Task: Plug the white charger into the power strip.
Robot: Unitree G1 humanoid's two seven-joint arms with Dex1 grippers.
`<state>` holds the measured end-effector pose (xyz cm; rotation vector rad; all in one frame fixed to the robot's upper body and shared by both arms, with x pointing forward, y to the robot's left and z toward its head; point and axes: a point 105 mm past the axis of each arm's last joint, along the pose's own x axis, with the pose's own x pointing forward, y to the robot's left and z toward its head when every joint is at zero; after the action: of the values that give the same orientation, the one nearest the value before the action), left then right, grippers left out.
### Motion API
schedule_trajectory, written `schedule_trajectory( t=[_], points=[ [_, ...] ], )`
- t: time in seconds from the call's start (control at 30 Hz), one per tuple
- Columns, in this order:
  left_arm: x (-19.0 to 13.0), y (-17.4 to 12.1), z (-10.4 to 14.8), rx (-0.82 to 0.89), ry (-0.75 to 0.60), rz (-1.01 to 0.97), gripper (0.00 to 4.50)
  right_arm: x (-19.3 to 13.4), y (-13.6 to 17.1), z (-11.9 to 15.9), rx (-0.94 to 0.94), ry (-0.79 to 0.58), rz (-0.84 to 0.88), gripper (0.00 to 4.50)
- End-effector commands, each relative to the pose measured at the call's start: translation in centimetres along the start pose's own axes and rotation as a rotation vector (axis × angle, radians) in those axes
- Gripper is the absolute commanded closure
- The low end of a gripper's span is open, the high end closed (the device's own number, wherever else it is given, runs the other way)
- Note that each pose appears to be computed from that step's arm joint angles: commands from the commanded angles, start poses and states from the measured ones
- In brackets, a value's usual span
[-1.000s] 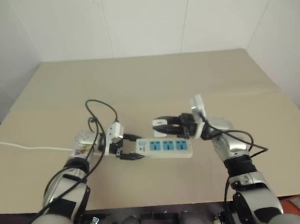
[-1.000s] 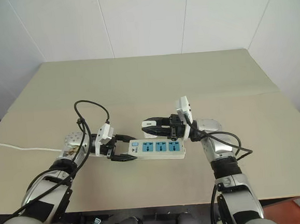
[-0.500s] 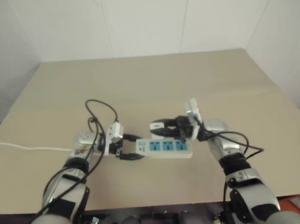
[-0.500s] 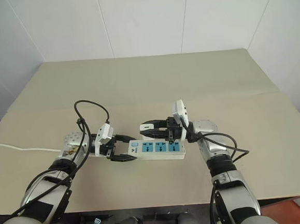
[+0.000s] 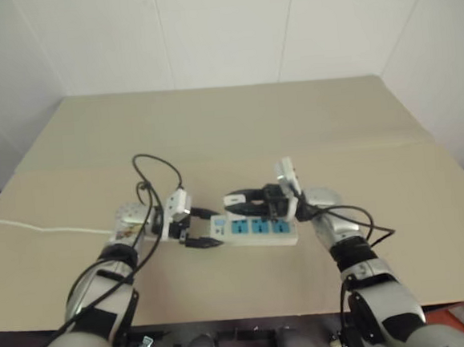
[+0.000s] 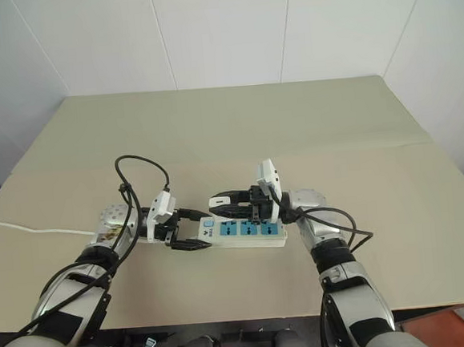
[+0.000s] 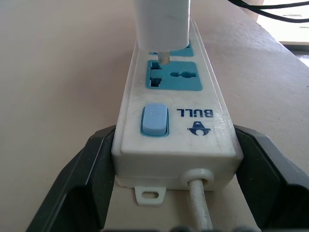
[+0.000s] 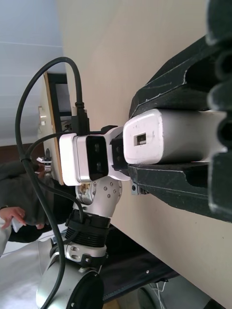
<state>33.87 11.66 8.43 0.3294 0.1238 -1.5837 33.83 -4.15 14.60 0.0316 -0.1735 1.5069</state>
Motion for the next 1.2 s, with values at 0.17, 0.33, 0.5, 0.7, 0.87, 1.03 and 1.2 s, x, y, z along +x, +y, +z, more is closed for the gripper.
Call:
schedule_trajectory(
  t=[0.17,0.33,0.5,0.7,0.87,1.03,1.2],
  points=[
    [0.7,-2.0,-2.5,-0.082,0.078,-0.091,1.24,0.3,-0.2,0.9,-0.047,-0.009,0.01,3.38],
    [0.7,-1.9,-2.5,-0.081,0.078,-0.09,1.24,0.2,-0.3,0.4,-0.033,0.0,0.003,3.38],
    [0.7,-1.9,-2.5,-0.081,0.078,-0.089,1.24,0.0,-0.4,0.0,-0.027,0.008,-0.004,3.38],
    [0.7,-1.9,-2.5,-0.079,0.077,-0.09,1.24,-0.1,-0.5,-0.2,-0.027,0.012,-0.01,3.38],
    [0.8,-1.9,-2.4,-0.078,0.076,-0.092,1.24,-0.4,-0.6,-0.3,-0.026,0.019,-0.023,3.38],
    [0.8,-1.9,-2.4,-0.076,0.078,-0.092,1.24,-0.6,-0.6,-0.6,-0.021,0.026,-0.031,3.38],
    [0.7,-1.9,-2.4,-0.076,0.079,-0.092,1.24,-0.7,-0.6,-0.9,-0.016,0.032,-0.037,3.38]
  ],
)
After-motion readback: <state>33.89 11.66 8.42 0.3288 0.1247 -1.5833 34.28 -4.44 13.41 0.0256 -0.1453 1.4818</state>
